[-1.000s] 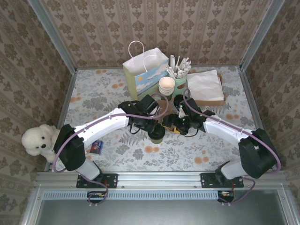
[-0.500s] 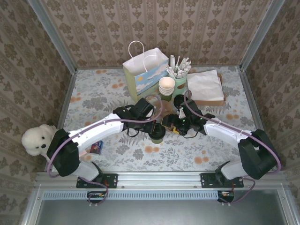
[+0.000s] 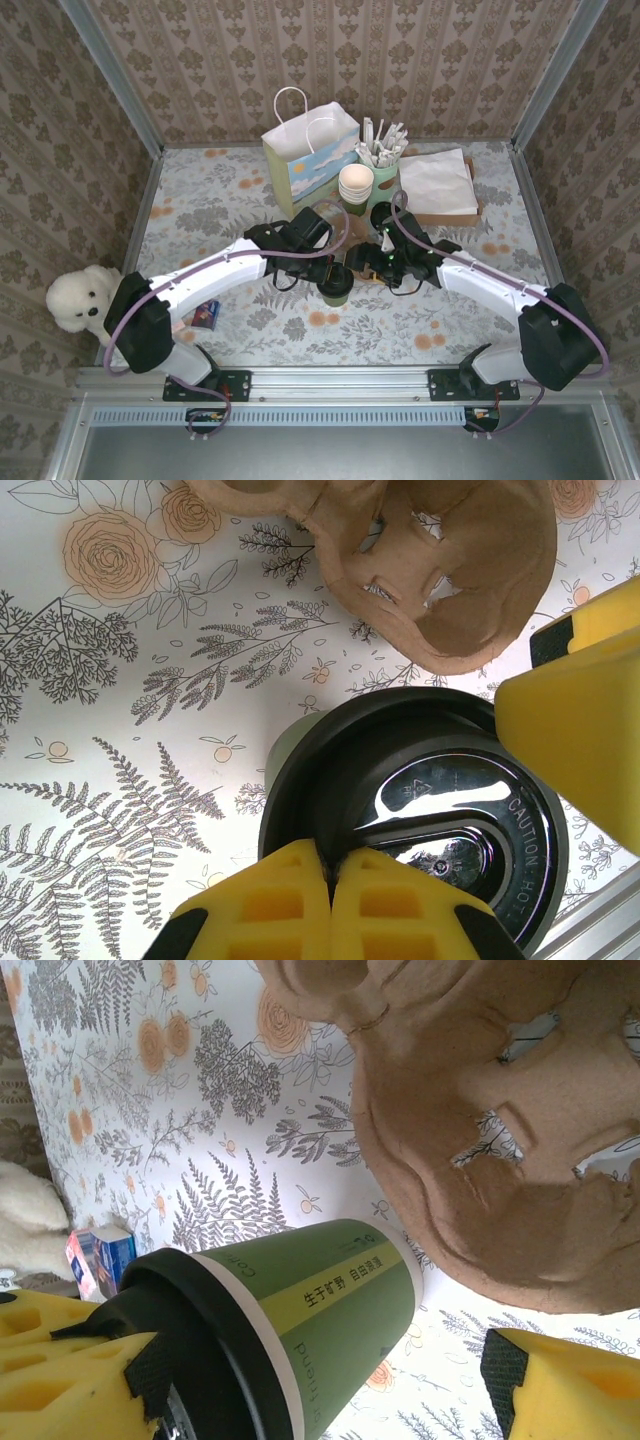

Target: Pack the takeout coffee

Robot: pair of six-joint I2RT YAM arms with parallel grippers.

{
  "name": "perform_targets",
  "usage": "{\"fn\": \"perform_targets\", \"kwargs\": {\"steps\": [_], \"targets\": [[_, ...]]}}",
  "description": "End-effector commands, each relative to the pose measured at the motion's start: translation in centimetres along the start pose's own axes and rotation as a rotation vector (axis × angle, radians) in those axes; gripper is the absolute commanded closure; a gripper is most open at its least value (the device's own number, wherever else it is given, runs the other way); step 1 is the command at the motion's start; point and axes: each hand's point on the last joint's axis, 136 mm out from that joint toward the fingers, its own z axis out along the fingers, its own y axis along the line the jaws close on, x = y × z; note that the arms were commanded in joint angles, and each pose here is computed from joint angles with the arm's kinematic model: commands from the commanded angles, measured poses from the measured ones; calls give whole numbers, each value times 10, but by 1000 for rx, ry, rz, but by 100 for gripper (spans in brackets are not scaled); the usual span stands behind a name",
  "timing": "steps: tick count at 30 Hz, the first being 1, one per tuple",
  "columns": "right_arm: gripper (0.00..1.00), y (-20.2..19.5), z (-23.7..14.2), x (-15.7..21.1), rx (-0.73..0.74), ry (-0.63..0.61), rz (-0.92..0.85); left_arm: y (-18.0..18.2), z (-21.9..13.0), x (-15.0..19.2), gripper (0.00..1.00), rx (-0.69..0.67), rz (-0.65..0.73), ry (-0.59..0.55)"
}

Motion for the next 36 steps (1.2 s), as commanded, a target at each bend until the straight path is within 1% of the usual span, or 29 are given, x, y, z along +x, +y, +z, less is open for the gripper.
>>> {"fn": "perform_targets", "kwargs": {"steps": [1, 6, 11, 15, 21, 24, 26, 29, 32, 36], "targets": [[14, 0, 13, 10, 11, 84, 21, 26, 27, 55, 100, -102, 10, 223], [13, 1, 25, 15, 12, 138, 23, 24, 28, 56, 100, -95, 2, 223], [12, -16, 32, 25, 62, 169, 46, 22, 31, 60, 100, -75, -15, 230], [11, -19, 35, 24, 72, 169, 56, 21, 32, 58, 100, -74, -18, 230], [8, -9, 32, 12, 84, 143, 27, 23, 29, 53, 100, -90, -18, 212], [5, 7, 21, -1, 65, 97, -15, 30, 24, 50, 100, -131, -42, 196], [2, 17, 8, -11, 42, 28, -37, 32, 20, 49, 100, -147, -67, 182], [0, 18, -5, -21, 21, -82, -41, 35, 14, 44, 100, -167, -115, 150], [0, 27, -15, -23, -83, -182, -59, 39, 8, 38, 100, -210, -163, 135], [0, 23, -18, -14, -158, -249, -134, 40, 5, 29, 100, -248, -185, 121]]}}
